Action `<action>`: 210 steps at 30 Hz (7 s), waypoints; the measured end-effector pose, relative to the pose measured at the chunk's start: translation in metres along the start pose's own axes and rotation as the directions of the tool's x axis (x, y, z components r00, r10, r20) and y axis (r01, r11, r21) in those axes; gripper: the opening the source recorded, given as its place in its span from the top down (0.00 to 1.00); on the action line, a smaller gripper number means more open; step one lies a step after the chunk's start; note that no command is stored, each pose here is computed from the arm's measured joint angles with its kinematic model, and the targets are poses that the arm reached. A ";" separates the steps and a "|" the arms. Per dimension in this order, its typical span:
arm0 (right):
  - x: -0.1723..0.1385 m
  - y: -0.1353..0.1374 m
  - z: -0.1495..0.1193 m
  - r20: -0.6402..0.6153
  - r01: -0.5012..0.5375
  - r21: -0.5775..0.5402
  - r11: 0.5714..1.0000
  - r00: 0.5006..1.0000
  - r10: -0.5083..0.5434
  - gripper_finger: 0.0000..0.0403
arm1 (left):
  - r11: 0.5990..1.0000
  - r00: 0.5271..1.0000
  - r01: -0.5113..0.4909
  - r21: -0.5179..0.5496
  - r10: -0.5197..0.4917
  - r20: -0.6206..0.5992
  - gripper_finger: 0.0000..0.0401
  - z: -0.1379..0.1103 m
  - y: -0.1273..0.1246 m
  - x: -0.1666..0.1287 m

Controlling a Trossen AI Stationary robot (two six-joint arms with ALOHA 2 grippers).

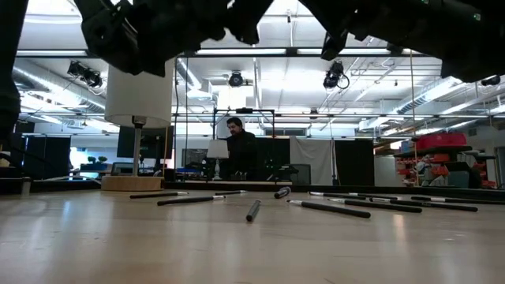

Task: Pick & Place Makeup Supplies
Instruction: Put the silver makeup brush into the transparent organizer

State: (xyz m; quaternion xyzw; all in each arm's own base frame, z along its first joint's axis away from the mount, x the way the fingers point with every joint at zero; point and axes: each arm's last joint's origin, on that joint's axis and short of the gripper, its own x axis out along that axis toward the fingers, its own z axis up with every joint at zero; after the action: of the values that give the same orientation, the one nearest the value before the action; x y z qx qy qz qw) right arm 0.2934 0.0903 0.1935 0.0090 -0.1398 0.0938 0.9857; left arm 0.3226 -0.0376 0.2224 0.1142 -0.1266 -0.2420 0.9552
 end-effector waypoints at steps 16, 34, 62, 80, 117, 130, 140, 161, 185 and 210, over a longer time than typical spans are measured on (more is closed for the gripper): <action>0.001 0.000 -0.002 -0.027 -0.002 0.007 1.000 1.000 0.003 0.97 | 0.996 0.997 -0.081 0.048 0.081 0.016 0.70 0.010 -0.007 0.012; -0.017 -0.005 0.004 -0.379 0.318 -0.049 0.947 0.871 -0.312 0.64 | 0.968 0.953 -0.191 -0.164 0.143 -0.266 0.98 0.016 -0.001 -0.004; 0.055 0.006 0.010 -0.563 0.331 -0.214 0.919 0.727 -0.393 0.82 | 0.930 0.917 -0.281 -0.238 0.187 -0.353 0.96 0.008 0.011 -0.013; 0.027 0.041 0.020 -0.512 0.550 -0.161 0.819 0.663 -0.546 0.96 | 0.919 0.852 -0.309 -0.247 0.152 -0.502 0.51 0.032 0.015 -0.043; -0.085 0.150 0.032 -0.758 0.661 0.154 0.735 0.556 -0.341 0.95 | 0.910 0.838 -0.389 -0.141 0.286 -0.465 0.48 -0.007 -0.026 -0.066; -0.084 0.150 0.014 -0.842 0.665 0.107 0.739 0.456 -0.289 0.92 | 0.910 0.837 -0.390 -0.143 0.286 -0.466 0.48 -0.007 -0.026 -0.066; -0.082 0.148 0.012 -0.878 0.671 0.111 0.733 0.411 -0.244 0.89 | 0.910 0.837 -0.390 -0.143 0.285 -0.466 0.48 -0.007 -0.026 -0.066; -0.079 0.133 0.029 -0.872 0.709 0.129 0.694 0.414 -0.260 0.61 | 0.909 0.845 -0.391 -0.143 0.293 -0.447 0.48 -0.005 -0.025 -0.065; -0.020 0.080 0.034 -0.740 0.557 0.022 0.830 0.568 -0.361 0.60 | 0.909 0.845 -0.390 -0.143 0.293 -0.447 0.48 -0.005 -0.025 -0.065; 0.018 -0.083 -0.007 -0.673 0.780 -0.154 0.606 0.367 -0.643 0.50 | 0.893 0.827 -0.430 -0.133 0.330 -0.455 0.48 -0.006 -0.020 -0.067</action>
State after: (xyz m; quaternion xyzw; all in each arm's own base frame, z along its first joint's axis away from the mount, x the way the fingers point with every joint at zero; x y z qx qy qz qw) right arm 0.3281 0.0129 0.1922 0.1285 0.2520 -0.3334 0.8993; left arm 0.2585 -0.0211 0.1988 0.0248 0.0906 -0.0284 0.9952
